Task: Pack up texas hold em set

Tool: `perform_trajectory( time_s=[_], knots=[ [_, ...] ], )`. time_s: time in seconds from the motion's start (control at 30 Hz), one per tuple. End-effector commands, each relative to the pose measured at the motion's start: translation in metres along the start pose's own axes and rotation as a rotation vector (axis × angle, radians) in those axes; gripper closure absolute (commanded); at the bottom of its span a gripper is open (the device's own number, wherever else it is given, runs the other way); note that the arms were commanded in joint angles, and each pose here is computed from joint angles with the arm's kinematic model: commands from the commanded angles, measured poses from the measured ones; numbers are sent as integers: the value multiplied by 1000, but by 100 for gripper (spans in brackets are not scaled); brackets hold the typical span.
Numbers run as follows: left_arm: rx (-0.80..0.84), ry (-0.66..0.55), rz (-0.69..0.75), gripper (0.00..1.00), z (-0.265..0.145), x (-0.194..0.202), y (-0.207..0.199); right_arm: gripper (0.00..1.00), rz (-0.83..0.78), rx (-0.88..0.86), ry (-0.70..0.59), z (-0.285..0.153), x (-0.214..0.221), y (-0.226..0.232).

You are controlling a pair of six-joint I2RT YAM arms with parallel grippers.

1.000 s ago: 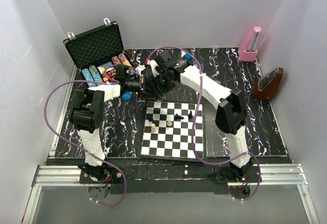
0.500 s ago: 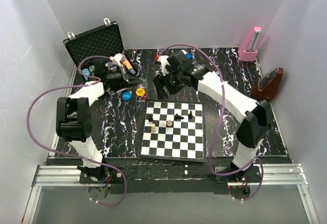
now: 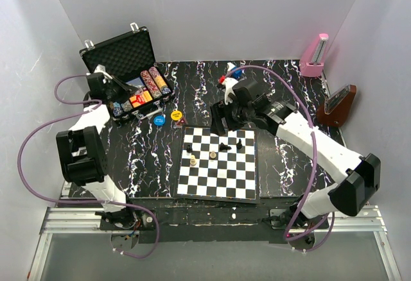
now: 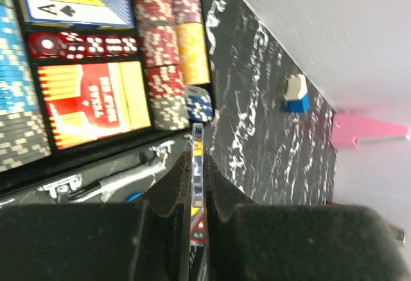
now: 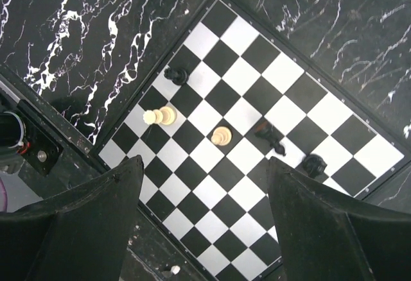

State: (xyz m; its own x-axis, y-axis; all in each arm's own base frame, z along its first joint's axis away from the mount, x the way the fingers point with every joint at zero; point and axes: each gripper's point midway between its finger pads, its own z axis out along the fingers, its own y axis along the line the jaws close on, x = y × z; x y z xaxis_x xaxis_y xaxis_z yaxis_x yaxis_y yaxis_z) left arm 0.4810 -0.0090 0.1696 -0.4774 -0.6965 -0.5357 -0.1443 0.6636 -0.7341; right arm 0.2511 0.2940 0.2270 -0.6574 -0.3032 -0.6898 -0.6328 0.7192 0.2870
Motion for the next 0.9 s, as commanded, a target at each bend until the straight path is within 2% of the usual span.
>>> perform_trajectory(
  time_s=[0.0,0.2,0.57,0.87],
  knots=[
    [-104,-175,-43,100,16,-28,23,16,51,24,-96,-13,-10,-2],
    [-177,-288,-71,100,38,-50,48,17,89,45,-104,-19,4,-7],
    [-153,-346,-53,100,79,-81,53,17,105,63,-105,-21,10,-11],
    [-152,-296,-62,100,114,-81,66,17,108,70,-82,-17,13,-12]
  ],
)
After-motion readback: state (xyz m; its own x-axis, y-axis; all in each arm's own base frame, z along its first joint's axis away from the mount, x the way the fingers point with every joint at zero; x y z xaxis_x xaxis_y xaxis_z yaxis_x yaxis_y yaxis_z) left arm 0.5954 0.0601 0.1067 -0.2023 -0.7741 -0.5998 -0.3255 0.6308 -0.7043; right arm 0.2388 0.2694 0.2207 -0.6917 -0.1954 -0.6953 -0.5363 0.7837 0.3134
